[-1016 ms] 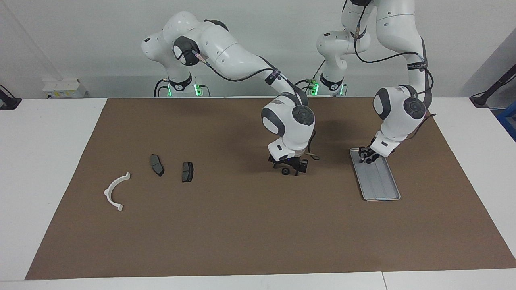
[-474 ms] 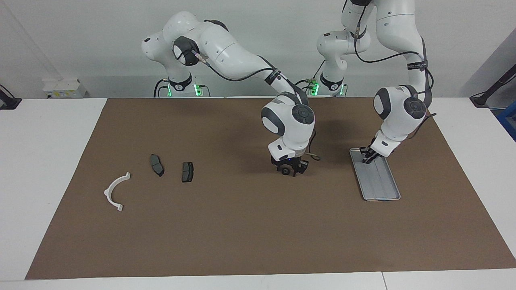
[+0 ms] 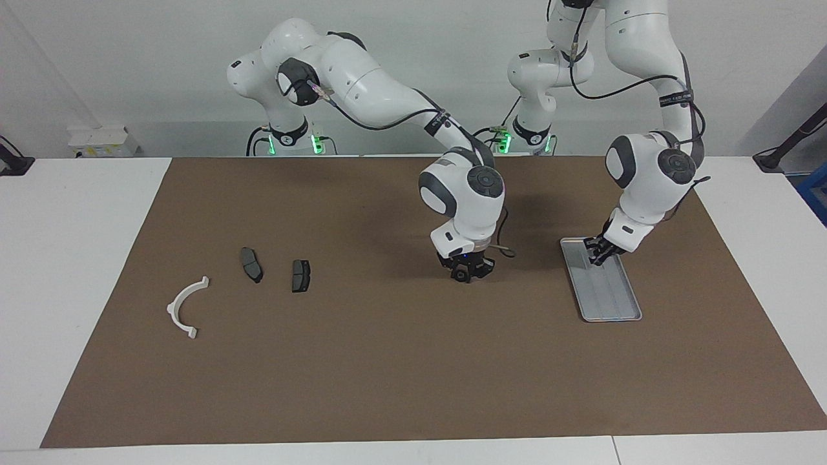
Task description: Place bearing gear from tray to pile
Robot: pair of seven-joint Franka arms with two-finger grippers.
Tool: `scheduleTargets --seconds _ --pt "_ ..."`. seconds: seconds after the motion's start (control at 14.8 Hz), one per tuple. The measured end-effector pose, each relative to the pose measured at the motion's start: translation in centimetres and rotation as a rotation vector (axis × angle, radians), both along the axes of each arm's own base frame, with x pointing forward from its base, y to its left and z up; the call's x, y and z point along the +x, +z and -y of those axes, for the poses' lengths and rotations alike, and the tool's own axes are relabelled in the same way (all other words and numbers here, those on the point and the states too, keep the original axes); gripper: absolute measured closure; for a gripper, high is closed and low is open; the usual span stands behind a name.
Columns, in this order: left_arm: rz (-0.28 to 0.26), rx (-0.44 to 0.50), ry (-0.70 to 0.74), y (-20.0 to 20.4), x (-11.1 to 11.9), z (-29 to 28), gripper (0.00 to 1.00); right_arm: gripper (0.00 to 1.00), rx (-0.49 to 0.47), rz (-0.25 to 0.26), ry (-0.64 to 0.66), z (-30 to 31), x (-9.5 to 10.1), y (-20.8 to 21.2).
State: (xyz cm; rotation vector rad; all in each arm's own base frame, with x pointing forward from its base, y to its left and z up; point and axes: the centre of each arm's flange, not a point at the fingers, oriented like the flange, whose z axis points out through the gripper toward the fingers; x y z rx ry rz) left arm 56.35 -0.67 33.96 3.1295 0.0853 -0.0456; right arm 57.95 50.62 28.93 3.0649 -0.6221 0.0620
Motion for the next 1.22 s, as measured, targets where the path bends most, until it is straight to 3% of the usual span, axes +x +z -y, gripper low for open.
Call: scheduleTargets --seconds 0.27,0.47,0.61,0.75,0.95,1.08,1.22 --pt "0.001 0.002 0.065 1.3 0.5 3.6 0.76 0.66 -0.001 -0.001 -0.003 0.2 0.1 0.0" --pt "0.013 0.001 0.092 1.9 0.6 6.3 0.76 0.66 -0.057 -0.059 0.007 2.9 1.4 1.1" --pt "0.019 0.0 0.095 2.4 0.7 7.7 0.76 0.66 -0.067 -0.09 0.035 6.8 3.5 6.2" --pt "0.031 -0.003 0.134 3.0 0.7 10.3 0.76 0.66 -0.051 -0.118 0.109 12.6 5.1 14.1" --pt "0.048 -0.013 0.197 3.8 -0.1 17.3 0.76 0.66 -0.036 -0.147 0.292 23.4 5.8 24.0" --pt "0.05 -0.023 0.239 3.7 -1.2 23.6 0.76 0.66 -0.021 -0.158 0.409 31.0 6.7 27.0" --pt "0.05 -0.035 0.261 2.3 -2.4 30.1 0.76 0.66 -0.003 -0.161 0.506 38.8 8.5 27.0"
